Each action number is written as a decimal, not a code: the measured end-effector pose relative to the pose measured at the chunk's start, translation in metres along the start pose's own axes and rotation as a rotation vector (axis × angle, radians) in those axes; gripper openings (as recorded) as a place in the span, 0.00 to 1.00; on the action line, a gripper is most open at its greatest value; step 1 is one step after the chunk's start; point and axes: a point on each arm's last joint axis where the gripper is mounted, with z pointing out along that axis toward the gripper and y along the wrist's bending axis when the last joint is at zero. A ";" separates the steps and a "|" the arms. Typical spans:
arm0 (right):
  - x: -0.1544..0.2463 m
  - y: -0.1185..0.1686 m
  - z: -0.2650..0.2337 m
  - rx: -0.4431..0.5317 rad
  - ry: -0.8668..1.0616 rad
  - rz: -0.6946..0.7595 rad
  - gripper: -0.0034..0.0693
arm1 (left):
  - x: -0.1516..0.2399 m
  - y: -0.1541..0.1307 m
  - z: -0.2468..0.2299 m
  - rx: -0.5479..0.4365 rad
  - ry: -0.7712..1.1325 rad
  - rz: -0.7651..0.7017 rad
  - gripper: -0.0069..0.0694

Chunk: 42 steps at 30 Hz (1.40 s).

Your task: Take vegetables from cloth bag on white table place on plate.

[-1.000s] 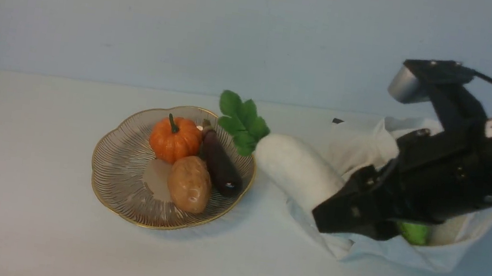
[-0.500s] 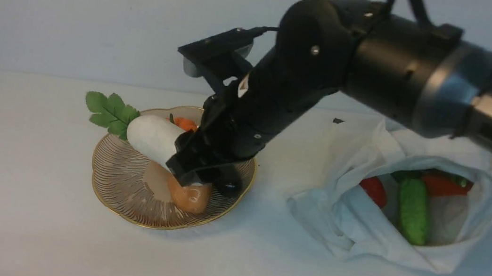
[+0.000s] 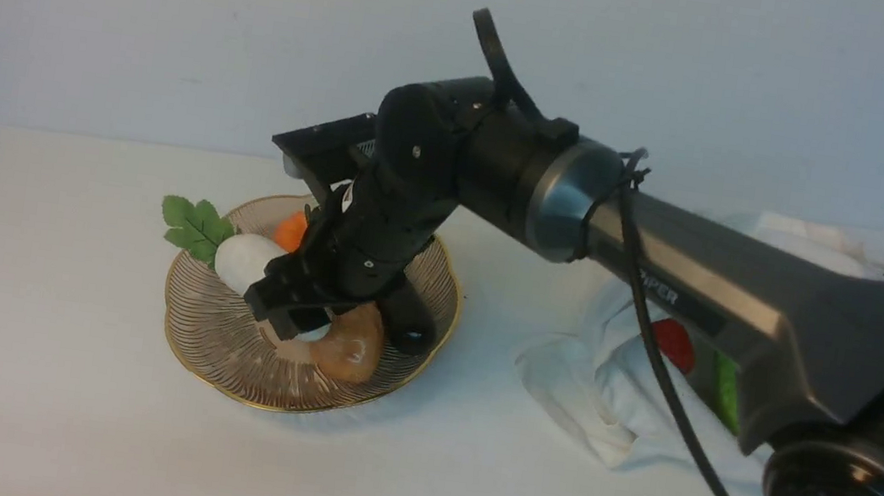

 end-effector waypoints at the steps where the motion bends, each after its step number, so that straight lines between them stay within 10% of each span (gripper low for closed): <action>1: 0.000 0.000 0.001 0.000 0.002 0.001 0.64 | 0.000 0.000 0.000 0.000 0.000 0.000 0.08; 8: 0.000 -0.002 -0.008 0.038 0.018 0.067 0.96 | 0.000 0.000 0.000 0.000 0.000 0.000 0.08; 13: -0.007 -0.001 -0.048 0.112 0.006 0.008 0.98 | 0.000 0.000 0.000 0.000 0.000 0.000 0.08; 18: -0.019 0.001 -0.133 0.263 -0.116 -0.038 0.80 | 0.000 0.000 0.000 0.000 0.000 0.000 0.08; 28: 0.019 0.030 -0.352 0.365 -0.539 -0.031 0.09 | 0.000 0.000 0.000 0.000 0.000 0.000 0.08; 42: 0.168 0.051 -0.495 0.332 -0.829 0.051 0.03 | 0.000 0.000 0.000 0.000 0.000 0.000 0.08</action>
